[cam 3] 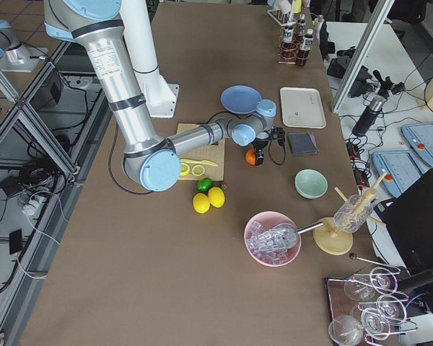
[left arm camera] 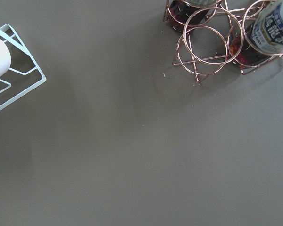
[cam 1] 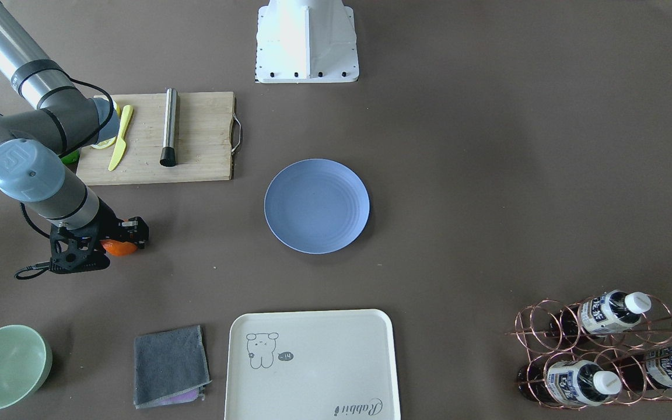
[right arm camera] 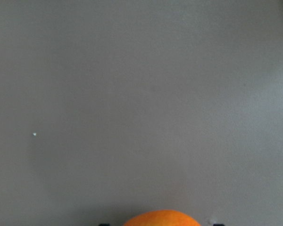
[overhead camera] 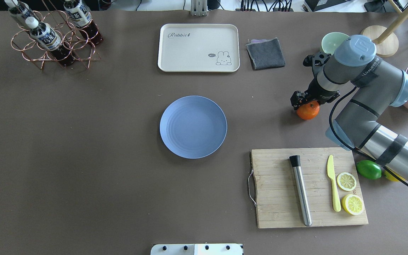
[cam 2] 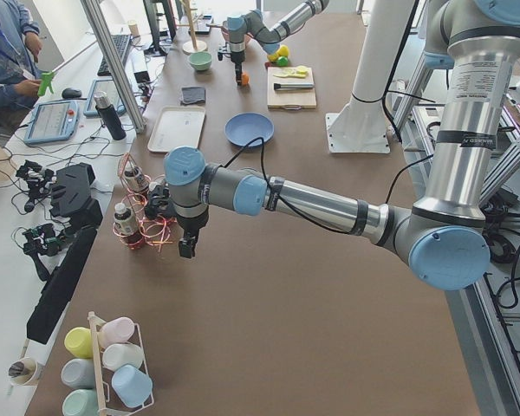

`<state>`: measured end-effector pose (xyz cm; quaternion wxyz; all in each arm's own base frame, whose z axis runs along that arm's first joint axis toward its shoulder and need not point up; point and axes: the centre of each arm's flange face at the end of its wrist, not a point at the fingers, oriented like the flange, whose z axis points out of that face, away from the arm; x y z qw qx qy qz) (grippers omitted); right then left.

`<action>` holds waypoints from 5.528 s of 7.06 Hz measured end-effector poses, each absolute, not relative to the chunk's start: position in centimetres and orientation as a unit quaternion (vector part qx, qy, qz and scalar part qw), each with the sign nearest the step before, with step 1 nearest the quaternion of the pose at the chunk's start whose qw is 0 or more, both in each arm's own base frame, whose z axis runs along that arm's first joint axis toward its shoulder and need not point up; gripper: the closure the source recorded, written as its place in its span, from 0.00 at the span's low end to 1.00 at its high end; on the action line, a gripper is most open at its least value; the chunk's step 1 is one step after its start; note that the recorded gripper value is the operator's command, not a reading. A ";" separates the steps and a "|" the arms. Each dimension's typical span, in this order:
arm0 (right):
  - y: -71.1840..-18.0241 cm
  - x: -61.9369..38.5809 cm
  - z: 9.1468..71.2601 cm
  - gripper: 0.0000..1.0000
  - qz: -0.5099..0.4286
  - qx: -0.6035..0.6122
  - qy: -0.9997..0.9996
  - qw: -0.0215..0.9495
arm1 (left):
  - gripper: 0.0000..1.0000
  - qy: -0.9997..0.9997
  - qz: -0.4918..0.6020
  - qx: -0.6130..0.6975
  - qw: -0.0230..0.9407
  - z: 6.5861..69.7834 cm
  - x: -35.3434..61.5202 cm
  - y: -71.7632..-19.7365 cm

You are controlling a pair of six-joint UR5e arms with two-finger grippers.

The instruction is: Pick orange to plate

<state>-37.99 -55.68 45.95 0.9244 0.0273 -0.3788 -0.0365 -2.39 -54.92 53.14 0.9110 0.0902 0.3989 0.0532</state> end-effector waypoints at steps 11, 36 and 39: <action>-50.9 -61.8 14.7 1.00 0.110 -0.018 -0.359 0.927 | 0.02 0.395 0.032 0.038 0.918 59.8 -3.0 -49.7; -47.1 5.9 64.8 0.00 -0.063 0.016 -0.324 0.944 | 0.02 0.396 0.029 -0.002 0.918 65.4 -7.0 -46.4; -43.0 7.3 68.2 0.00 -0.032 -0.016 -0.326 0.945 | 0.02 0.393 0.026 -0.005 0.919 65.7 -7.0 -46.3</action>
